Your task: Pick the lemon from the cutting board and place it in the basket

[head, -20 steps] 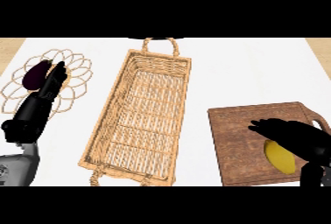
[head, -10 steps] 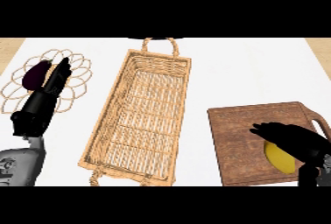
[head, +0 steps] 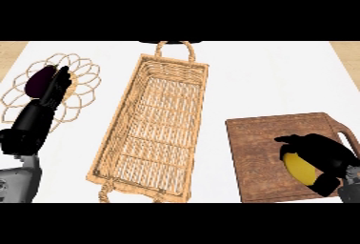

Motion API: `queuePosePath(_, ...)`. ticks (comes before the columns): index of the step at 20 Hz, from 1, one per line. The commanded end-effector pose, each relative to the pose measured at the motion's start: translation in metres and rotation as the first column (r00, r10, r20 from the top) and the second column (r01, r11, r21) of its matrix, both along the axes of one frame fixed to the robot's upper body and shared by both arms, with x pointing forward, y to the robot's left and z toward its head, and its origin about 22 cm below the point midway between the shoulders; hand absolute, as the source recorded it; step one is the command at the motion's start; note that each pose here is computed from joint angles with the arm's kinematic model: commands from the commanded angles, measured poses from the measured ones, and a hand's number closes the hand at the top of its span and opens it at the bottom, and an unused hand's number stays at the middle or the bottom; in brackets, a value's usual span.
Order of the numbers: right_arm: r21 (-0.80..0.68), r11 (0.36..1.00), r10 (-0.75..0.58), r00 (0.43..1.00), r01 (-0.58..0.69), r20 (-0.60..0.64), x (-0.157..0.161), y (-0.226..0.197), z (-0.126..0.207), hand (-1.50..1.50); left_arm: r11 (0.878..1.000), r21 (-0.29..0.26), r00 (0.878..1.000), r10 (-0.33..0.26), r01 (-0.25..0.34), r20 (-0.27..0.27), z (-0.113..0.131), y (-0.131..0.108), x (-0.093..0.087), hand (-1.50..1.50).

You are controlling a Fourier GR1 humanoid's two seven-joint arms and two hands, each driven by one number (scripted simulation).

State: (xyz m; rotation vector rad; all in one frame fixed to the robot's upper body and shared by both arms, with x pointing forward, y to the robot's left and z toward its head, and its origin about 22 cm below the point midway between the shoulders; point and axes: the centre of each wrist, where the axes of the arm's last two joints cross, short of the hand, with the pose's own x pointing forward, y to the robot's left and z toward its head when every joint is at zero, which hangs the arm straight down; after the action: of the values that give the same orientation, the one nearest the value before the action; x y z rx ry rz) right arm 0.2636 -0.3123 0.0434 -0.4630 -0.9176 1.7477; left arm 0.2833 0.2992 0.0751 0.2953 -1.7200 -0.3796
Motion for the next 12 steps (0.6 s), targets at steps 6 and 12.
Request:
queuePosePath(6,0.003,0.996,0.090,0.995,-0.090,0.053,0.007,-0.001,-0.010,1.50,1.000,-0.010,1.000,0.000,0.001,0.017,-0.012,-0.015,0.007,0.00)
queuePosePath(12,0.011,0.980,-0.198,0.958,0.200,0.206,-0.001,0.015,-0.021,1.50,1.000,-0.002,1.000,0.006,-0.006,0.002,0.001,0.002,-0.006,0.00)
